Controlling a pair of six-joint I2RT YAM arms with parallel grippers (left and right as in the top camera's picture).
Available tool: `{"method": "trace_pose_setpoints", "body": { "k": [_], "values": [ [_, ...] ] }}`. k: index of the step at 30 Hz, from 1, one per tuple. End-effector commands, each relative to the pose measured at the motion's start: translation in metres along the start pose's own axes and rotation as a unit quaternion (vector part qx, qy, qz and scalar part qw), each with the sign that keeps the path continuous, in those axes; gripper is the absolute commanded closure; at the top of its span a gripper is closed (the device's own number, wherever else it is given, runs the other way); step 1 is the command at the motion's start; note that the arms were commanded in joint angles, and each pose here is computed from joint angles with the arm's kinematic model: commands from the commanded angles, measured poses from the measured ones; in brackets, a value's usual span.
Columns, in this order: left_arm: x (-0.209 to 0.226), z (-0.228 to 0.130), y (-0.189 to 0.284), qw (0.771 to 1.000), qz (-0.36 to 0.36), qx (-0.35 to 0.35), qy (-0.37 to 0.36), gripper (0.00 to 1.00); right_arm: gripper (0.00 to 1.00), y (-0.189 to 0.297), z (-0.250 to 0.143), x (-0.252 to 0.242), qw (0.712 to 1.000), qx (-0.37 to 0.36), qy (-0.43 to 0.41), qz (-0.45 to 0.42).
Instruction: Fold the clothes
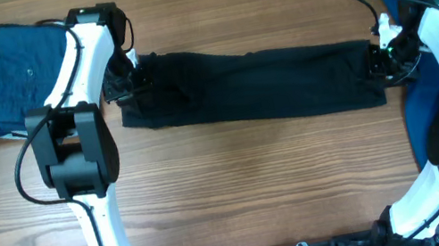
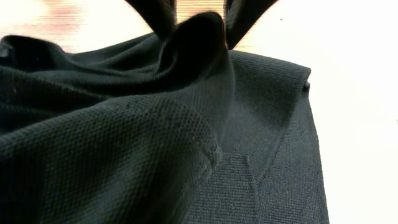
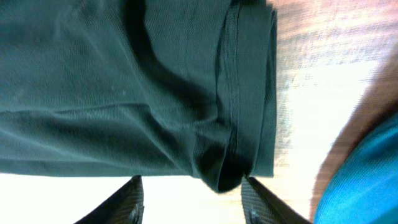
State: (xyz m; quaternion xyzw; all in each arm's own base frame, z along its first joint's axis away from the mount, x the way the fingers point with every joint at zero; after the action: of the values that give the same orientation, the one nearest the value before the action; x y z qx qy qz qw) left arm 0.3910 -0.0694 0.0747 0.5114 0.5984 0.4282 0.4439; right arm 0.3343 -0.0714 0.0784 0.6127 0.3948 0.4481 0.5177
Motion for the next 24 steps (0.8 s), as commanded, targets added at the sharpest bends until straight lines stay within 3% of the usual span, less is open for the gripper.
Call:
{"method": "trace_pose_setpoints", "body": {
  "k": [1,4,6,8,9,10,15,19,24],
  "values": [
    [-0.002,0.006,0.027,0.999,-0.004,-0.042,0.000,0.57,0.29,0.025,0.016,0.007,1.000,-0.029,0.005,0.009],
    [-0.013,0.021,0.082,0.991,-0.022,-0.130,-0.001,0.47,0.30,0.071,0.036,0.033,0.993,-0.083,0.021,0.075],
    [-0.032,0.026,0.121,0.980,-0.058,-0.188,-0.015,0.49,0.38,0.080,0.040,0.048,0.989,-0.096,0.034,0.106],
    [-0.046,0.026,0.125,0.977,-0.077,-0.198,-0.031,0.69,0.76,0.072,0.037,0.058,0.989,-0.086,0.048,0.109],
    [-0.053,0.027,0.116,0.979,-0.075,-0.186,-0.038,0.80,0.89,0.064,0.036,0.065,0.988,-0.084,0.067,0.109],
    [-0.057,0.026,0.111,0.980,-0.073,-0.180,-0.042,0.83,0.92,0.059,0.035,0.069,0.988,-0.082,0.074,0.108],
    [-0.084,0.030,0.046,0.988,-0.058,-0.123,-0.070,0.84,0.92,0.002,0.027,0.094,0.983,-0.087,0.119,0.110],
    [-0.086,0.020,-0.009,0.995,-0.037,-0.056,-0.073,0.86,0.92,-0.044,0.011,0.064,0.992,-0.073,0.091,0.041],
    [-0.074,0.010,-0.052,0.997,-0.028,-0.022,-0.065,0.90,0.96,-0.073,-0.015,0.040,0.998,-0.042,0.055,-0.012]
  ]
}}
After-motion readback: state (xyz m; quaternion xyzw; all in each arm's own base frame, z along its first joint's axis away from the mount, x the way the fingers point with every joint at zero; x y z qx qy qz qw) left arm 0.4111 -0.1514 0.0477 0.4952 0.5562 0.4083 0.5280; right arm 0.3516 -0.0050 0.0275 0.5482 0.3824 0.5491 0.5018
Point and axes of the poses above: each gripper's point midway between its finger pads, its own y axis back along the fingers, its own x axis along the line the jaws close on, z = x × y, the point moved 3 cm from there along y, back along the fingers, and after that the axes turned 4 degrees about -y, right-handed, at the moved point
